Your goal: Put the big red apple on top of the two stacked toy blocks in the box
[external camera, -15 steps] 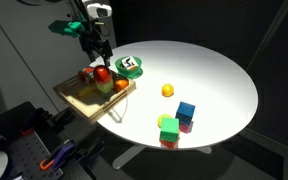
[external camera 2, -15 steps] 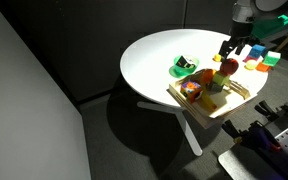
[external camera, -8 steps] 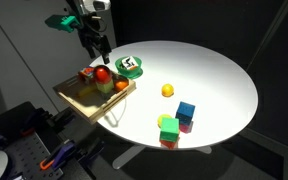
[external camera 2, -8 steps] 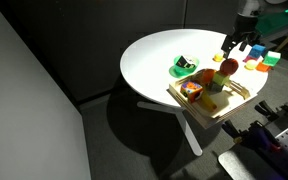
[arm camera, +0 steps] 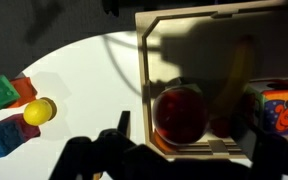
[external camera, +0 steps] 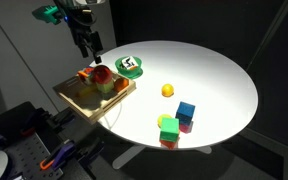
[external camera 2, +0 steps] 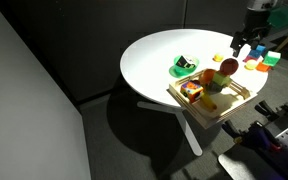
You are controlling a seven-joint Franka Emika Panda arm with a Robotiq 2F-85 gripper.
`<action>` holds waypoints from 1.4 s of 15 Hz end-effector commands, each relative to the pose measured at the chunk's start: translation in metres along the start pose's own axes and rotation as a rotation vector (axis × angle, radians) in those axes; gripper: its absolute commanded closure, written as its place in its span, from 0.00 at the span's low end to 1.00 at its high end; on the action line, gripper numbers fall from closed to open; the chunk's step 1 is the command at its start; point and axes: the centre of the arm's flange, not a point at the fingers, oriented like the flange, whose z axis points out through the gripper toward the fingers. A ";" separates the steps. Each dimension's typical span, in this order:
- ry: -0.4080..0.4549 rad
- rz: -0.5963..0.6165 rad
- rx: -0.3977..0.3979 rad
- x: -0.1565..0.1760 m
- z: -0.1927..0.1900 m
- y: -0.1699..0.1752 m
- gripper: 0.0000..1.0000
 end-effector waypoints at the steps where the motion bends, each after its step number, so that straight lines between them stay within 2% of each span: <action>1: -0.034 0.016 -0.005 -0.028 -0.024 0.010 0.00; 7: -0.069 0.037 0.012 -0.050 -0.056 0.018 0.00; 15: 0.038 0.073 0.040 -0.073 -0.104 0.027 0.00; 21: 0.141 0.063 0.069 -0.086 -0.125 0.027 0.00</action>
